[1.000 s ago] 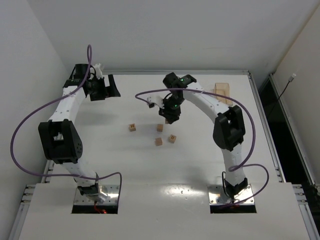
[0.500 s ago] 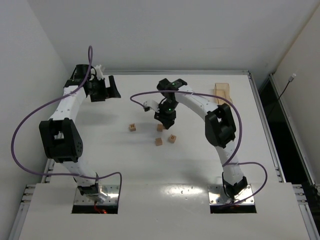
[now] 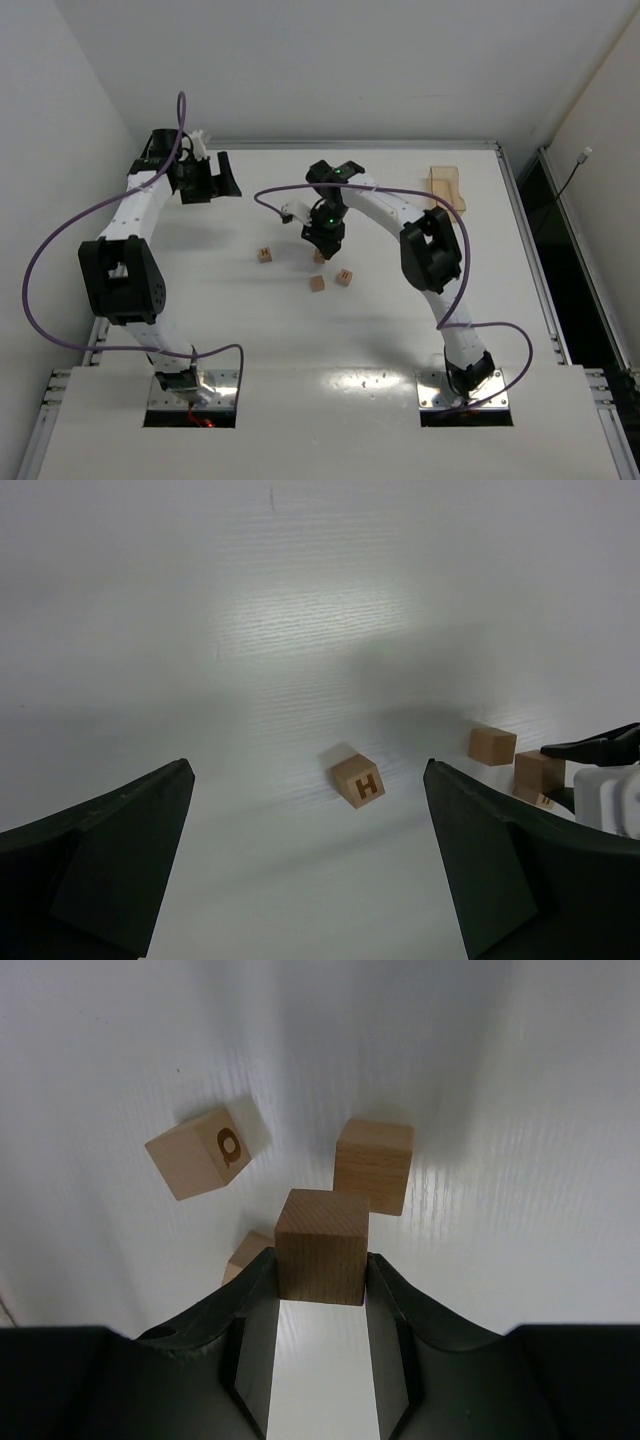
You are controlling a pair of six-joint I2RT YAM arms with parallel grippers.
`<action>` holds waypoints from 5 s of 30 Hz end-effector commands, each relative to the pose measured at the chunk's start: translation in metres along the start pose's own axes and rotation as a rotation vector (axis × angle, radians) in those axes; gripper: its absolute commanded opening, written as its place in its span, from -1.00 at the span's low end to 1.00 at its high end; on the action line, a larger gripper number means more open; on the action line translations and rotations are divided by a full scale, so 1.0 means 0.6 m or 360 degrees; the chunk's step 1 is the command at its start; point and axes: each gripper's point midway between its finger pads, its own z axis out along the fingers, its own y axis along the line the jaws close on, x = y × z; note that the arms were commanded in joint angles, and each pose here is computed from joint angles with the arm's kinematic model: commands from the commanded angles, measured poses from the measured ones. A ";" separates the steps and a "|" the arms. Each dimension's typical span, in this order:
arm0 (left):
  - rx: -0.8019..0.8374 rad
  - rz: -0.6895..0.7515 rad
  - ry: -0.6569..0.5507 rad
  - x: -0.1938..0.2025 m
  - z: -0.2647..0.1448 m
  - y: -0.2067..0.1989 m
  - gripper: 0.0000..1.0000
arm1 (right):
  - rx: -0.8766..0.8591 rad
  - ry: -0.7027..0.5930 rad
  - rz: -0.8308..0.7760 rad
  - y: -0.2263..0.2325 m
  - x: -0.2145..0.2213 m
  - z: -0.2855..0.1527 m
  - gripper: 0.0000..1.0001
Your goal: Build the wood block tower
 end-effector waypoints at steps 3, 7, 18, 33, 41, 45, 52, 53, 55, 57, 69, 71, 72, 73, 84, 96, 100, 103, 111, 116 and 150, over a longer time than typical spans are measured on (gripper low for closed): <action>0.0009 0.0032 -0.0075 -0.033 -0.008 0.001 1.00 | 0.0032 -0.0083 -0.0031 -0.008 -0.032 -0.007 -0.96; 0.0008 0.0026 -0.0062 -0.030 -0.003 0.004 1.00 | 0.0037 -0.0092 -0.0036 -0.008 -0.042 -0.005 -0.96; 0.0008 0.0026 -0.0062 -0.030 -0.003 0.004 1.00 | 0.0037 -0.0092 -0.0021 -0.018 -0.048 0.005 -0.96; 0.0005 0.0014 -0.0035 -0.023 0.001 0.007 1.00 | 0.0019 -0.0033 0.0001 -0.018 -0.031 0.020 -0.96; 0.0004 0.0008 -0.0022 -0.020 0.007 0.009 1.00 | -0.0001 -0.0012 0.0013 -0.016 -0.023 0.030 -0.91; 0.0005 0.0014 -0.0035 -0.026 0.004 0.008 1.00 | -0.0011 -0.0002 0.0018 -0.016 -0.020 0.036 -0.73; 0.0005 0.0014 -0.0035 -0.026 0.004 0.008 1.00 | -0.0009 0.0016 0.0023 -0.012 -0.014 0.033 -0.02; 0.0005 0.0014 -0.0035 -0.026 0.004 0.008 1.00 | 0.0003 0.0005 0.0017 -0.015 -0.017 0.034 0.05; 0.0004 0.0008 -0.0022 -0.023 0.009 0.010 1.00 | 0.0004 0.0003 0.0016 -0.012 -0.014 0.033 0.14; 0.0018 0.0008 -0.0021 -0.023 0.009 0.008 1.00 | 0.0026 -0.0039 -0.0017 -0.011 -0.025 0.017 0.43; 0.0081 0.0077 0.0067 0.027 0.018 -0.018 1.00 | 0.0407 -0.0478 -0.0066 -0.003 -0.107 -0.168 0.87; 0.0075 0.0139 0.0129 0.050 0.021 -0.027 1.00 | 0.0555 -0.0596 -0.0036 0.006 -0.102 -0.237 0.90; 0.0098 0.0186 0.0157 0.062 0.027 -0.041 0.92 | 0.0656 -0.0684 0.0006 -0.006 -0.103 -0.270 0.92; 0.0107 0.0223 0.0214 0.080 0.028 -0.044 0.89 | 0.0702 -0.0682 0.0065 -0.006 -0.082 -0.275 0.93; 0.0162 0.0824 0.0625 0.198 0.040 -0.069 0.59 | 0.0956 -0.0677 0.0473 -0.022 0.099 -0.311 0.95; 0.0001 0.0680 0.0799 0.284 0.097 -0.116 0.31 | 0.0954 -0.0717 0.0616 -0.036 0.146 -0.323 0.95; -0.0215 0.0590 0.0727 0.287 0.107 -0.105 0.31 | 0.0943 -0.0726 0.0610 -0.035 0.143 -0.322 0.95; -0.0465 0.0478 0.0640 0.290 0.102 -0.087 0.24 | 0.0922 -0.0726 0.0612 -0.031 0.143 -0.319 0.95; -0.0668 0.0352 0.0530 0.295 0.103 -0.078 0.10 | 0.0913 -0.0703 0.0623 -0.031 0.155 -0.311 0.95; -0.0538 0.0304 0.0588 0.304 0.123 -0.104 0.10 | 0.0880 -0.0693 0.0633 -0.029 0.156 -0.302 0.95; -0.0656 0.0112 0.0467 0.249 0.189 -0.096 0.00 | 0.0770 -0.0660 0.0616 -0.026 0.157 -0.277 0.93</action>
